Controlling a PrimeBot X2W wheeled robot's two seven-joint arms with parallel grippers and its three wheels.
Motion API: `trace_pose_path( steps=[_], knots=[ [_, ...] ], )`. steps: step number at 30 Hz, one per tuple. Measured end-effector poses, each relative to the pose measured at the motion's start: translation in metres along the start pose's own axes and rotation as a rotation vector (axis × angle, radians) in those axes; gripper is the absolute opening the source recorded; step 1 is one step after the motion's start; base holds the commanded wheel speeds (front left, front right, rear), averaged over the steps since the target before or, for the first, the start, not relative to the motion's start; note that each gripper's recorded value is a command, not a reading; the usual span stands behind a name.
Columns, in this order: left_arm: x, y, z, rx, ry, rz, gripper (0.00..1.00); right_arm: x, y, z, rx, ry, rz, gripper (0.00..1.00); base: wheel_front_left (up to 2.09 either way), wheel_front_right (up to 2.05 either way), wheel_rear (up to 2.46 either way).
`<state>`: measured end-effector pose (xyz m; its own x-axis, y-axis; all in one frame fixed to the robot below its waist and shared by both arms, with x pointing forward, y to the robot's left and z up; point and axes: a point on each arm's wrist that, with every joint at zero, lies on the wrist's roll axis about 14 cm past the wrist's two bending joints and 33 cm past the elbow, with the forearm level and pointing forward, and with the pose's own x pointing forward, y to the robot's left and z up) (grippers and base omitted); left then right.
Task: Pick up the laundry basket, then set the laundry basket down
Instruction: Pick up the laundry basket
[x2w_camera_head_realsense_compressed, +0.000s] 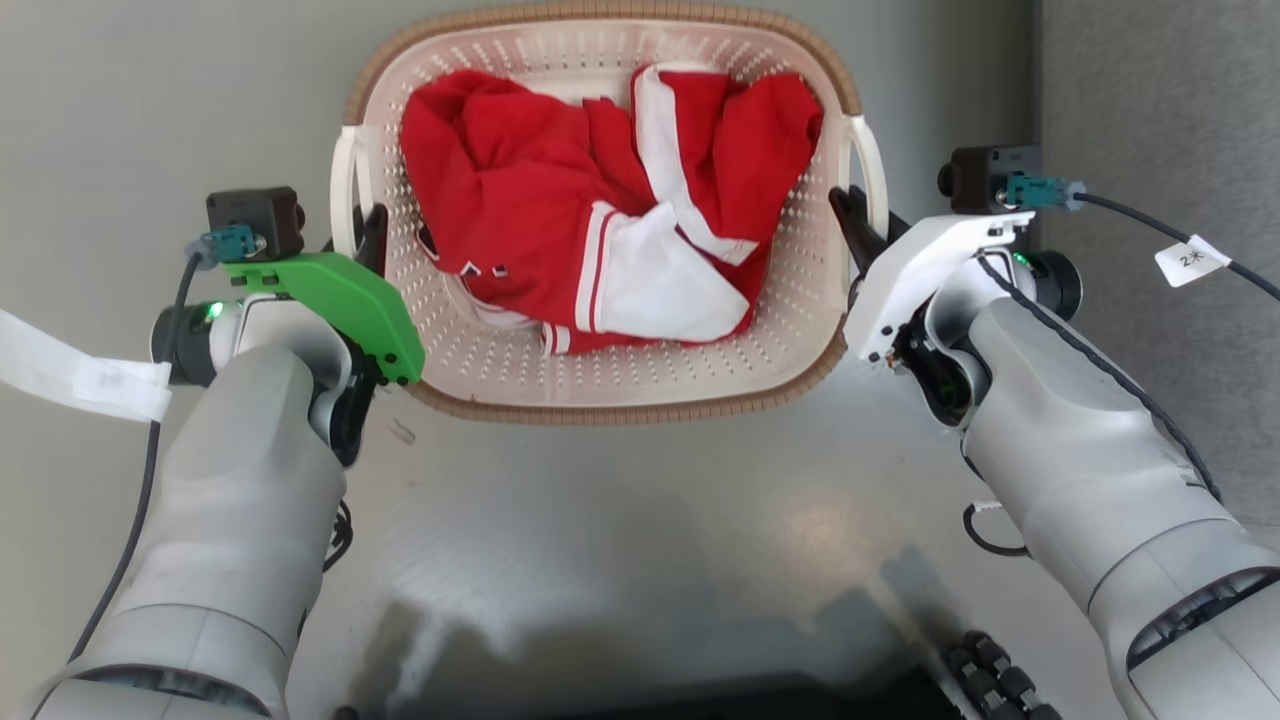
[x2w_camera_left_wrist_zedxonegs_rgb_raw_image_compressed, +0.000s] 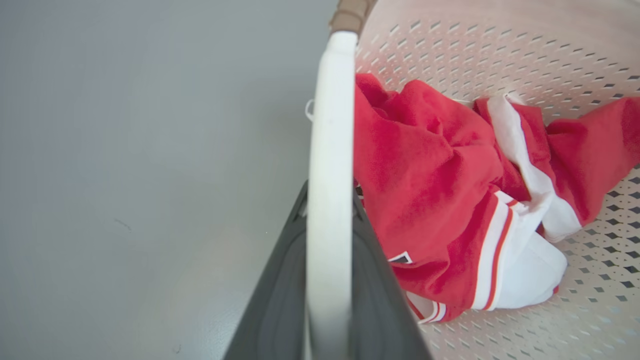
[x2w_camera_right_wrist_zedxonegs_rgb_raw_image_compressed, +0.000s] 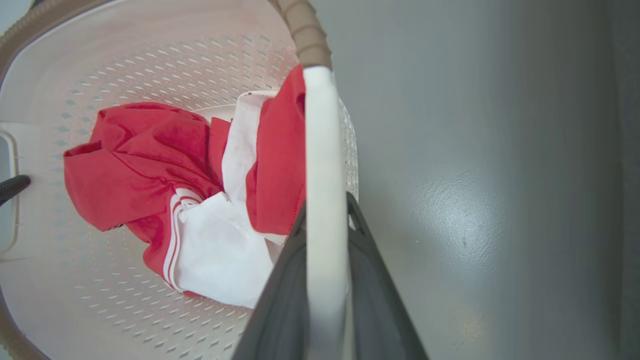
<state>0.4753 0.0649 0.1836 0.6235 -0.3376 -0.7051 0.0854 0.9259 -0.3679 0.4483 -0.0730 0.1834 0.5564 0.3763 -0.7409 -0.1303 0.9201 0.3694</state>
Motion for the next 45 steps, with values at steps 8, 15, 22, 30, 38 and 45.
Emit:
trace_pose_path(
  steps=[8,15,22,30,38,45],
  knots=[
    [-0.021,-0.015,0.02,0.009,-0.019,-0.018,0.0,-0.022,0.01,0.02,-0.016,-0.009,0.004,0.0,0.0,0.0,0.0],
    [-0.043,-0.029,0.027,0.003,-0.021,-0.034,0.0,-0.044,0.019,0.031,-0.031,-0.018,0.004,0.0,0.0,0.0,0.0],
    [-0.067,-0.04,0.028,0.009,-0.014,-0.045,0.0,-0.068,0.027,0.029,-0.024,-0.004,0.003,0.0,0.0,0.0,0.0],
    [-0.095,-0.049,0.019,-0.005,-0.004,-0.049,0.0,-0.094,0.038,0.023,-0.03,0.013,0.009,0.0,0.0,0.0,0.0],
    [-0.122,-0.059,0.009,-0.005,0.007,-0.059,0.0,-0.12,0.047,0.009,-0.029,0.029,0.012,0.0,0.0,0.0,0.0],
    [-0.144,-0.065,-0.003,-0.003,0.027,-0.062,0.0,-0.141,0.056,-0.006,-0.019,0.047,0.014,0.0,0.0,0.0,0.0]
  ],
)
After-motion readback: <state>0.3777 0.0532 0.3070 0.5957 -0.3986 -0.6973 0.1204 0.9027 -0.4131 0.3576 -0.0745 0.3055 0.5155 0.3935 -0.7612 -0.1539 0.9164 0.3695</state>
